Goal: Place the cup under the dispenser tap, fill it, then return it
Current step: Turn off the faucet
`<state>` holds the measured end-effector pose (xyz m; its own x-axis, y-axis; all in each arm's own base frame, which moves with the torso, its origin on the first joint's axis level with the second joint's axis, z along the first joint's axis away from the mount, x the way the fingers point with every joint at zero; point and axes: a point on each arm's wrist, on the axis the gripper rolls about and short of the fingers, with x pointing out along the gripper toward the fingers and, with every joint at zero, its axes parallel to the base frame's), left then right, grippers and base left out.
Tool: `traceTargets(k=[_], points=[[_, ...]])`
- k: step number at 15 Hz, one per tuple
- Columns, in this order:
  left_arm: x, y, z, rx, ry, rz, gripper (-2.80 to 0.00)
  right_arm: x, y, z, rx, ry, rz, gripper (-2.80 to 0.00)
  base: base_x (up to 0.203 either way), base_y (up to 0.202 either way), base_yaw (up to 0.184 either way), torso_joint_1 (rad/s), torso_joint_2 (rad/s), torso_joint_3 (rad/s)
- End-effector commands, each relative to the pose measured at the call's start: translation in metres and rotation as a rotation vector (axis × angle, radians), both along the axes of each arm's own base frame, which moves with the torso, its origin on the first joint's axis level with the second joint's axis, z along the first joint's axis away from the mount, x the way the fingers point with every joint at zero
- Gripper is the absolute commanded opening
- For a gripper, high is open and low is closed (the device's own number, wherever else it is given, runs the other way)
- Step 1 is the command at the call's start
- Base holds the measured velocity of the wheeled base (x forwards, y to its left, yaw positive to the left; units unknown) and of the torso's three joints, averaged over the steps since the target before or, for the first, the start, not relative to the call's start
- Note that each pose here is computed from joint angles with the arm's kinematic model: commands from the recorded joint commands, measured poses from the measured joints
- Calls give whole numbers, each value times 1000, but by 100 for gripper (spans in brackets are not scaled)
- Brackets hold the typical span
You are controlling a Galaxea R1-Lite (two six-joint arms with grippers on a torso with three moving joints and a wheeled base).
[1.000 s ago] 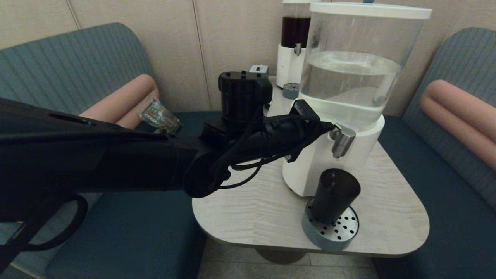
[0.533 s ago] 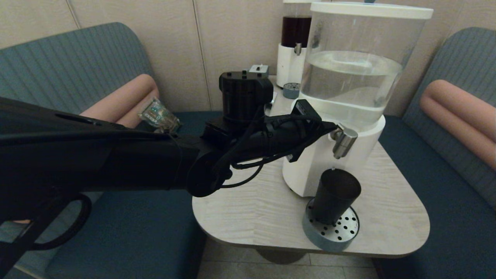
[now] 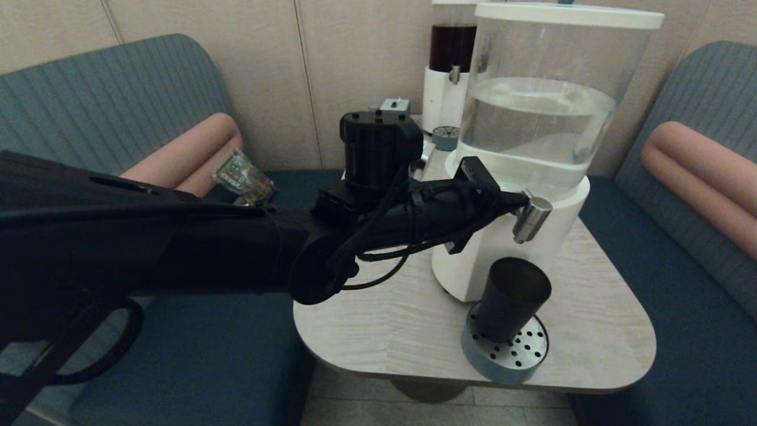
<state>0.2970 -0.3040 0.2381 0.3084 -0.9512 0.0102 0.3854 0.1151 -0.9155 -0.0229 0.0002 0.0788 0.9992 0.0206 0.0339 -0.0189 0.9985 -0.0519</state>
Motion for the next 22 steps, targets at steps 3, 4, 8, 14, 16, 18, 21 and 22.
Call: traceTargets(k=[3,4,8,14,16,18,21,22], points=[[0,-2,-3,2,9,-20,-280,1,0,-4,-1,15,1,-280,0,0,0,0,0,0],[0,-2,-4,3,10,-20,-280,1,0,-4,-1,14,1,-280,0,0,0,0,0,0],[0,0,-5,7,7,-16,-280,1,0,-4,-1,15,1,-280,0,0,0,0,0,0],[-1,0,-7,14,9,-16,-280,1,0,-4,-1,15,1,-280,0,0,0,0,0,0],[-2,2,-7,16,8,-13,-280,1,0,-4,-1,15,1,-280,0,0,0,0,0,0],[-4,3,-8,20,9,-10,-280,1,0,-4,-1,13,1,-280,0,0,0,0,0,0],[-6,7,-9,32,0,10,-280,1,0,-4,-1,15,1,-280,0,0,0,0,0,0],[-9,10,-8,40,-10,20,-280,1,0,-4,-1,14,1,-280,0,0,0,0,0,0]])
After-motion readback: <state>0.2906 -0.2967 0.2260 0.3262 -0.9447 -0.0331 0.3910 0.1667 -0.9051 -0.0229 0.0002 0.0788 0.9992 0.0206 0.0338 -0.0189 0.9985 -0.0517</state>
